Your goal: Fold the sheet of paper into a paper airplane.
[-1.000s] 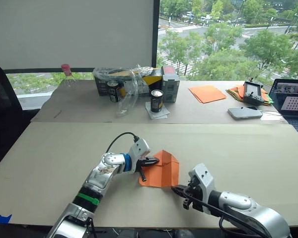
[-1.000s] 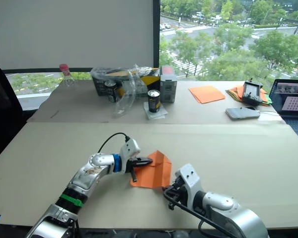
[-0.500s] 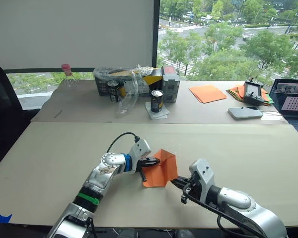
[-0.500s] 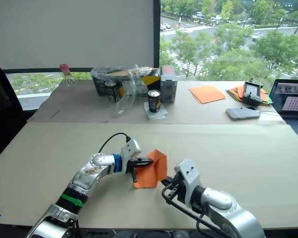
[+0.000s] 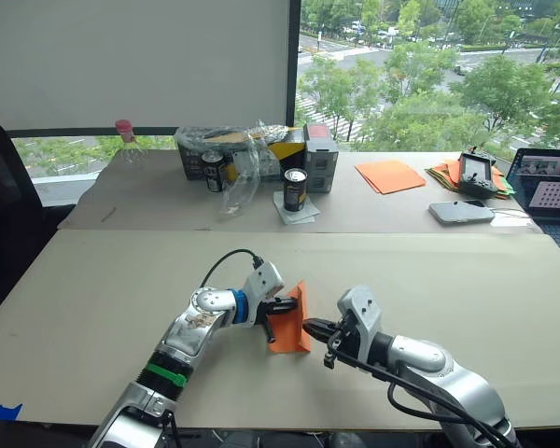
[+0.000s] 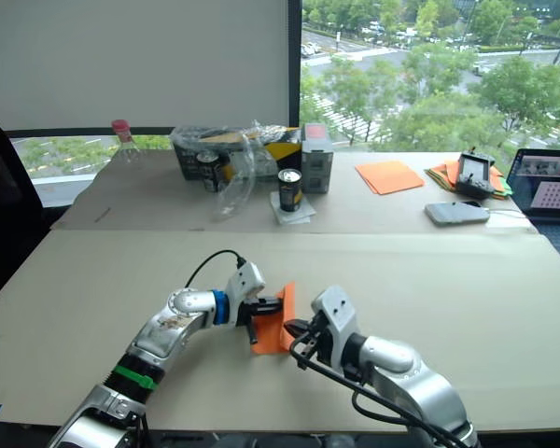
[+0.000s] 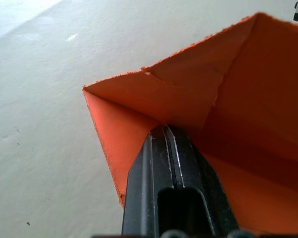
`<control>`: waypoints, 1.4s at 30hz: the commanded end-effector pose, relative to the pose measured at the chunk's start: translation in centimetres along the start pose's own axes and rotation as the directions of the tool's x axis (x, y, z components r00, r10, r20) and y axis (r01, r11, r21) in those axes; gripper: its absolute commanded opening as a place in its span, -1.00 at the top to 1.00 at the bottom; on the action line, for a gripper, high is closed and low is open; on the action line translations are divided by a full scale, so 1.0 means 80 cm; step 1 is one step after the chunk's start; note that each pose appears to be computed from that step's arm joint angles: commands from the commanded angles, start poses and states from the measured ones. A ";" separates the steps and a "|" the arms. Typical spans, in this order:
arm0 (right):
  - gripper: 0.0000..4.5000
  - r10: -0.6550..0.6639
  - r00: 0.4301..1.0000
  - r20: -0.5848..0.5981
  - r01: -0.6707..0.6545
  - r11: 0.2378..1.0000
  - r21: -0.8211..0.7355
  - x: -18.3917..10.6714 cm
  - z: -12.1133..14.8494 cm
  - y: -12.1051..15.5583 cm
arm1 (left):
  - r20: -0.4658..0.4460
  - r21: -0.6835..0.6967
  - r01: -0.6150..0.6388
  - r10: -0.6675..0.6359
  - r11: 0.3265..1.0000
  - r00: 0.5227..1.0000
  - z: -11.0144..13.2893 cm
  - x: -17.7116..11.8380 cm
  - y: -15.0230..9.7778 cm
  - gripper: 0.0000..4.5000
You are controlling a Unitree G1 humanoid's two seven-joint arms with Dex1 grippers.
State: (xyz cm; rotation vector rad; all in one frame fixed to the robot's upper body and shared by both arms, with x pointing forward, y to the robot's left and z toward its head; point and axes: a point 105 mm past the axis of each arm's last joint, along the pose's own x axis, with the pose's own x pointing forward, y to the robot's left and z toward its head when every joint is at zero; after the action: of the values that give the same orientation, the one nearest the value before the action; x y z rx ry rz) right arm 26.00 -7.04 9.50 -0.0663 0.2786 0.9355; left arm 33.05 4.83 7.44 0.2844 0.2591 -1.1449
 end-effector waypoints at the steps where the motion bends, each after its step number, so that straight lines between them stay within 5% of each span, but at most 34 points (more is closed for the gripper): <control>1: 1.00 -0.006 1.000 0.017 0.007 0.999 -0.047 0.008 0.008 -0.014 | -0.012 -0.009 0.002 -0.002 1.000 1.000 -0.004 0.004 -0.007 0.99; 13: 1.00 0.028 0.997 0.073 -0.025 0.999 -0.034 0.043 0.010 -0.029 | -0.050 -0.026 -0.068 0.067 0.997 0.997 -0.020 -0.015 0.002 0.99; 19: 1.00 0.053 0.997 -0.061 -0.057 0.996 -0.065 0.059 -0.022 -0.032 | -0.061 -0.020 -0.179 0.178 0.984 0.982 -0.020 -0.049 0.030 0.99; 27: 1.00 0.043 0.989 -0.138 -0.053 0.996 -0.068 0.063 -0.042 -0.042 | -0.002 -0.004 -0.305 0.305 0.952 0.952 0.022 -0.094 0.074 0.99; 36: 1.00 0.005 0.987 -0.159 -0.022 0.994 -0.103 0.063 -0.042 -0.048 | 0.088 0.013 -0.142 0.141 0.990 0.986 0.047 -0.058 0.035 0.99; 42: 1.00 -0.048 0.988 -0.146 0.032 0.994 -0.107 0.054 -0.038 -0.054 | 0.025 0.022 -0.037 0.037 0.999 0.999 0.030 -0.040 0.009 0.99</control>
State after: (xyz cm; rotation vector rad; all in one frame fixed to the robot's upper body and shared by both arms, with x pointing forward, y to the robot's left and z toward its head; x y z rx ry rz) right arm 31.25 -5.10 7.27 -0.2207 0.2603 0.9753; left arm 32.99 7.27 10.36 0.2622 0.2401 -1.0884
